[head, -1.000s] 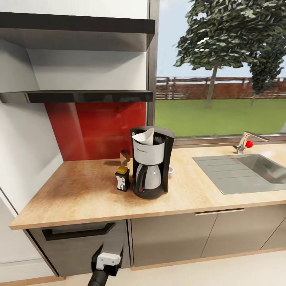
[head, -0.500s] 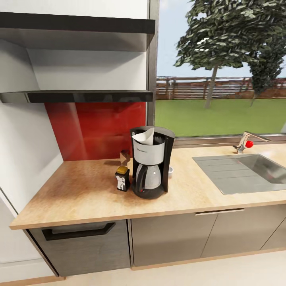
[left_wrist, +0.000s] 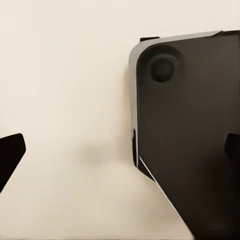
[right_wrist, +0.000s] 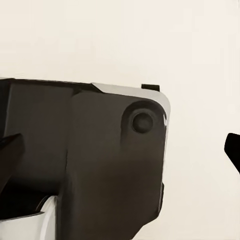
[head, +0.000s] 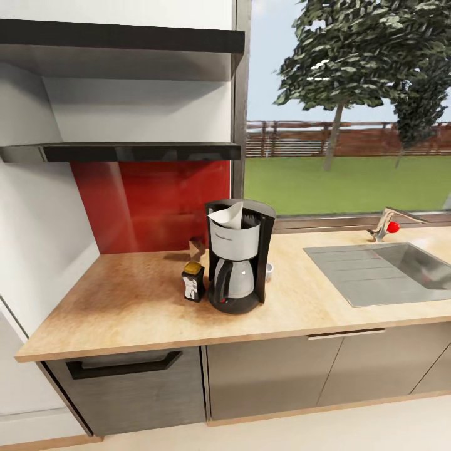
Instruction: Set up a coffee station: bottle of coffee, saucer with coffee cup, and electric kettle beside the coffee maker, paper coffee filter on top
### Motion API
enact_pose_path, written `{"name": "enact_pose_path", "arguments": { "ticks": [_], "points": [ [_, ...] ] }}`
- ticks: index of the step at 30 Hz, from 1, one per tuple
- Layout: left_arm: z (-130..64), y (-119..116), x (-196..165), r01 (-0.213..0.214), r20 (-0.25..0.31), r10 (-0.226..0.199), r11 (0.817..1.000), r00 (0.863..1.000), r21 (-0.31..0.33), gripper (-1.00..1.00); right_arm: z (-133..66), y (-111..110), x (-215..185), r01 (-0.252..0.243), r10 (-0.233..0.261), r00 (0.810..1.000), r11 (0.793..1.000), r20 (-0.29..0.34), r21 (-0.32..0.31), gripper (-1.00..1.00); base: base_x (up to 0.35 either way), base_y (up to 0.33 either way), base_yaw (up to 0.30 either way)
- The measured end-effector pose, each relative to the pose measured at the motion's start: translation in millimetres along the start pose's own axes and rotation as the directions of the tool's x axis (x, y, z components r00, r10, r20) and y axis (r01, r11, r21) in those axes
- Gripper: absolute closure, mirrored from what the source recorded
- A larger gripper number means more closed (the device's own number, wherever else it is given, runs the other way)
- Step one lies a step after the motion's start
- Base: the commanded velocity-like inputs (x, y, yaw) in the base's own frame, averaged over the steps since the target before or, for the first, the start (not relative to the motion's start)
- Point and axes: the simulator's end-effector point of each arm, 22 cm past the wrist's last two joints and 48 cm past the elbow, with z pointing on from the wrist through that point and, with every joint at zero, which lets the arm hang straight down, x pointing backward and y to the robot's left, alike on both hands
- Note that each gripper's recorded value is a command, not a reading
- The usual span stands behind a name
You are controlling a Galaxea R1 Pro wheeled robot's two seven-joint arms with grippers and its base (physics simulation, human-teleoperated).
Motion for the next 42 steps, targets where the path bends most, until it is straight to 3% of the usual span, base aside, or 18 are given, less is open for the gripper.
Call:
{"name": "enact_pose_path", "arguments": {
  "ticks": [1, 4, 29, 34, 35, 38, 42],
  "points": [
    [-0.4, -6, 5, -0.004, -0.017, 0.004, 1.000, 1.000, 0.013, -1.00, -1.2, -12, 0, -0.057, 0.057, 0.998, 0.998, 0.007, 0.025, -1.00, 0.130, -0.191, 0.000],
    [-0.6, -9, 5, -0.009, -0.021, 0.010, 1.000, 1.000, 0.014, -1.00, -1.6, -16, -1, -0.078, 0.077, 0.997, 0.996, 0.010, 0.034, -1.00, 0.145, -0.215, 0.000],
    [-0.5, 2, 9, 0.001, -0.033, -0.002, 1.000, 0.999, -0.010, -1.00, -1.7, -17, 0, -0.088, 0.088, 0.996, 0.995, 0.011, 0.037, -1.00, 0.178, -0.234, -0.223],
    [-2.5, 27, 12, 0.000, -0.038, -0.005, 0.992, 0.999, -0.124, -1.00, -2.1, -21, -1, -0.101, 0.101, 0.995, 0.994, 0.014, 0.045, -1.00, 0.229, -0.236, -0.266],
    [-4.5, 34, 12, -0.001, -0.039, -0.005, 0.985, 0.999, -0.173, -1.00, -4.2, -41, -1, -0.183, 0.181, 0.983, 0.977, 0.032, 0.114, -1.00, 0.227, -0.246, -0.267],
    [-4.7, 29, 12, -0.003, -0.038, -0.004, 0.985, 0.999, -0.172, -1.00, -7.5, -62, 2, -0.224, 0.220, 0.975, 0.954, 0.041, 0.197, -1.00, 0.226, -0.247, -0.267],
    [-4.8, 22, 9, 0.002, -0.028, -0.006, 0.986, 1.000, -0.165, -1.00, -10.1, -72, 7, -0.238, 0.236, 0.971, 0.940, 0.040, 0.244, -1.00, 0.225, -0.248, -0.197]
  ]
}}
